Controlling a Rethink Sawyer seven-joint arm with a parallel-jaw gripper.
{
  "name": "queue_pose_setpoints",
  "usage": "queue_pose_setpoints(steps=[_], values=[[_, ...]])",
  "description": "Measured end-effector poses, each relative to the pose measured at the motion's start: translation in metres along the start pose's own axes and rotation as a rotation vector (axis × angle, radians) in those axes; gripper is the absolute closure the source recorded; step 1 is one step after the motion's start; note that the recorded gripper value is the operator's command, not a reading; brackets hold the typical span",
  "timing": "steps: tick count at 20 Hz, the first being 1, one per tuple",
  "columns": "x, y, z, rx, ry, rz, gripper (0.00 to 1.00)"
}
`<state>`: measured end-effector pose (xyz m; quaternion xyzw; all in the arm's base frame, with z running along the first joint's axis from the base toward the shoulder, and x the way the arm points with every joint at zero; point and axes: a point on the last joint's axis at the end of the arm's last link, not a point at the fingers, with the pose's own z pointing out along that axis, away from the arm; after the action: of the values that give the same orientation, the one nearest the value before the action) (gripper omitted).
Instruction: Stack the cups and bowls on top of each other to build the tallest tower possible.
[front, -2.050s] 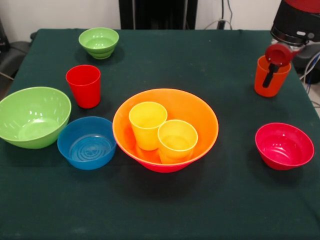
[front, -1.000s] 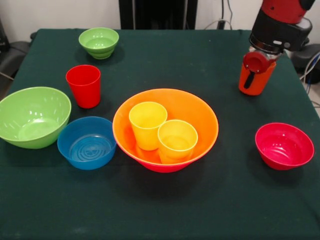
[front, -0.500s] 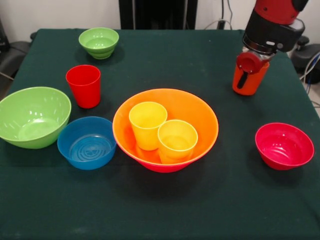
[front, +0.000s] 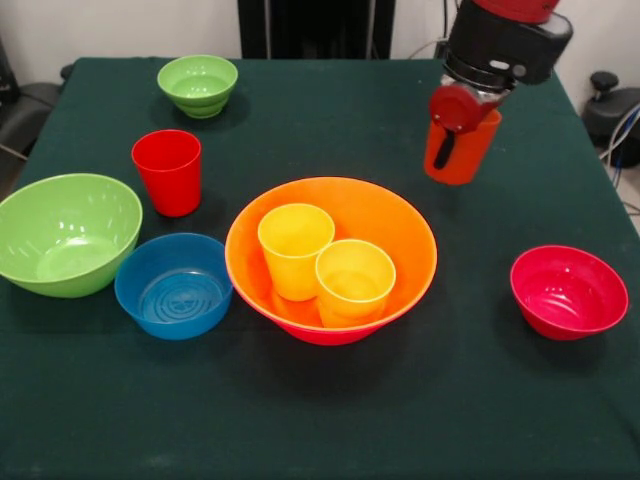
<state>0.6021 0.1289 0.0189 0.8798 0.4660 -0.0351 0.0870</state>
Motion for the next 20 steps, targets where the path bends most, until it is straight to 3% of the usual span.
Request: queue_pose_setpoints(steps=[4, 5, 13, 20], values=[[-0.038, 0.046, -0.013, -0.022, 0.003, 0.044, 1.0], [-0.062, 0.07, -0.015, -0.031, 0.001, 0.068, 1.0], [-0.134, 0.132, 0.003, -0.046, -0.029, 0.121, 1.0], [-0.131, 0.131, 0.003, -0.042, -0.032, 0.094, 1.0]])
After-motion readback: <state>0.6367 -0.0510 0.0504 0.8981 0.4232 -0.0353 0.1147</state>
